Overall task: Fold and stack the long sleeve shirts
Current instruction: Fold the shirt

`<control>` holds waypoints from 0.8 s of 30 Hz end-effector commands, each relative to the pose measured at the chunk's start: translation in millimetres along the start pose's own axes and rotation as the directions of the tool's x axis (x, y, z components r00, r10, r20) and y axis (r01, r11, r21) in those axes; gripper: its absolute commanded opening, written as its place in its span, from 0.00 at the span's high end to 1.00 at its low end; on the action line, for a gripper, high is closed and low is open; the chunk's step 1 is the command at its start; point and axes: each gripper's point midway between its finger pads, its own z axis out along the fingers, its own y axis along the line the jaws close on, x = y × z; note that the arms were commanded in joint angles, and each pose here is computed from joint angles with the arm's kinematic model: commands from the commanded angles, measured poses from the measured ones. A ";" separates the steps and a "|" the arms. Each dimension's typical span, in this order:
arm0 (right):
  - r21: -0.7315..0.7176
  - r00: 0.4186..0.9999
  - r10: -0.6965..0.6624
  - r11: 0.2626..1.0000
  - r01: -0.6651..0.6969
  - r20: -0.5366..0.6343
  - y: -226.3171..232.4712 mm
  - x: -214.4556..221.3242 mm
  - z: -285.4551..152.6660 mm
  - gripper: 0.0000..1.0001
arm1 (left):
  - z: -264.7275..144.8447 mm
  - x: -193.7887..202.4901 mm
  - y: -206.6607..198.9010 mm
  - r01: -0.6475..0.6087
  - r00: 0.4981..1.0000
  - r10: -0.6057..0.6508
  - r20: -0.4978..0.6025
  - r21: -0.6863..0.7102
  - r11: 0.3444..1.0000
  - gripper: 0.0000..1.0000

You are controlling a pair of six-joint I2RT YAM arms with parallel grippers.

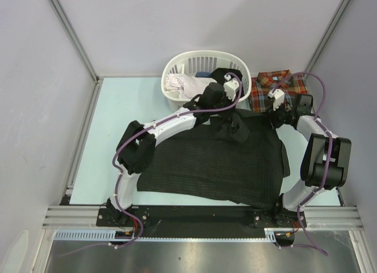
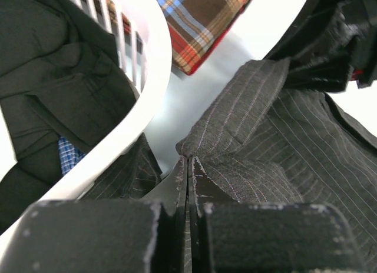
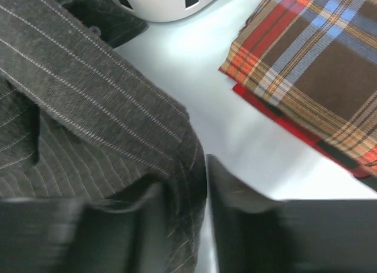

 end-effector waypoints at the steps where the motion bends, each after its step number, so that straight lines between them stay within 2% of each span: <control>1: 0.007 1.000 -0.013 1.000 0.013 0.026 -6.4 -14.2 -4.5 0.76 | 1.7 -15.7 -26.6 -0.024 0.999 0.021 0.032 0.092 0.995 1.00; 3: 0.026 1.000 0.014 1.000 -0.014 0.013 -13.2 -12.6 -2.4 0.84 | 0.5 -10.7 -43.3 -0.051 0.999 0.049 0.020 0.140 0.989 1.00; 7: 0.033 0.999 0.048 0.998 -0.048 -0.008 -18.6 -5.3 1.2 0.85 | -0.7 15.3 -88.9 -0.109 0.992 0.121 -0.028 0.260 0.959 1.00; 9: 0.048 0.998 0.054 0.997 -0.054 -0.016 -23.1 -1.6 2.0 0.85 | -2.8 28.4 -99.4 -0.122 0.988 0.145 -0.060 0.291 0.949 0.97; 12: 0.057 0.998 0.049 0.997 -0.047 -0.035 -27.6 7.3 2.5 0.83 | -9.9 39.8 -104.9 -0.156 0.979 0.191 -0.076 0.328 0.932 0.86; 13: 0.061 0.998 0.047 0.997 -0.045 -0.039 -29.8 10.5 1.4 0.82 | -14.4 47.1 -104.0 -0.177 0.973 0.217 -0.079 0.350 0.920 0.79; 15: 0.066 0.998 0.031 0.997 -0.027 -0.062 -32.3 18.3 1.1 0.75 | -31.3 30.3 -103.4 -0.222 0.969 0.246 -0.019 0.363 0.905 0.71; 16: 0.071 0.997 0.031 0.997 -0.026 -0.069 -33.8 21.4 -0.6 0.73 | -37.5 40.2 -91.3 -0.221 0.968 0.249 -0.033 0.357 0.908 0.64; 17: 0.072 0.997 0.026 0.997 -0.020 -0.078 -34.7 24.0 -2.2 0.71 | -54.2 24.1 -90.2 -0.233 0.969 0.247 0.009 0.370 0.899 0.61; 18: 0.081 0.996 0.018 0.997 -0.011 -0.087 -36.7 25.0 -4.0 0.69 | -61.5 22.2 -82.9 -0.223 0.972 0.235 0.012 0.367 0.903 0.59; 19: 0.089 0.996 -0.007 0.996 0.015 -0.091 -40.0 25.2 -8.0 0.67 | -68.0 32.6 -58.4 -0.187 0.978 0.206 -0.021 0.334 0.924 0.57; 20: 0.086 0.994 -0.009 0.996 0.019 -0.108 -39.0 28.1 -11.7 0.60 | -76.6 31.1 -46.0 -0.176 0.981 0.194 -0.026 0.316 0.932 0.57; 21: 0.088 0.992 -0.023 0.996 0.035 -0.124 -39.2 30.1 -15.4 0.57 | -89.1 30.9 -33.6 -0.166 0.982 0.186 -0.043 0.291 0.942 0.56; 22: 0.094 0.989 -0.068 0.992 0.081 -0.133 -41.2 28.1 -22.3 0.57 | -98.0 41.9 -4.0 -0.144 0.983 0.168 -0.078 0.245 0.959 0.56; 24: 0.104 0.984 -0.069 0.991 0.087 -0.167 -41.0 37.8 -35.2 0.47 | -117.3 52.4 25.0 -0.099 0.984 0.124 -0.126 0.185 0.978 0.56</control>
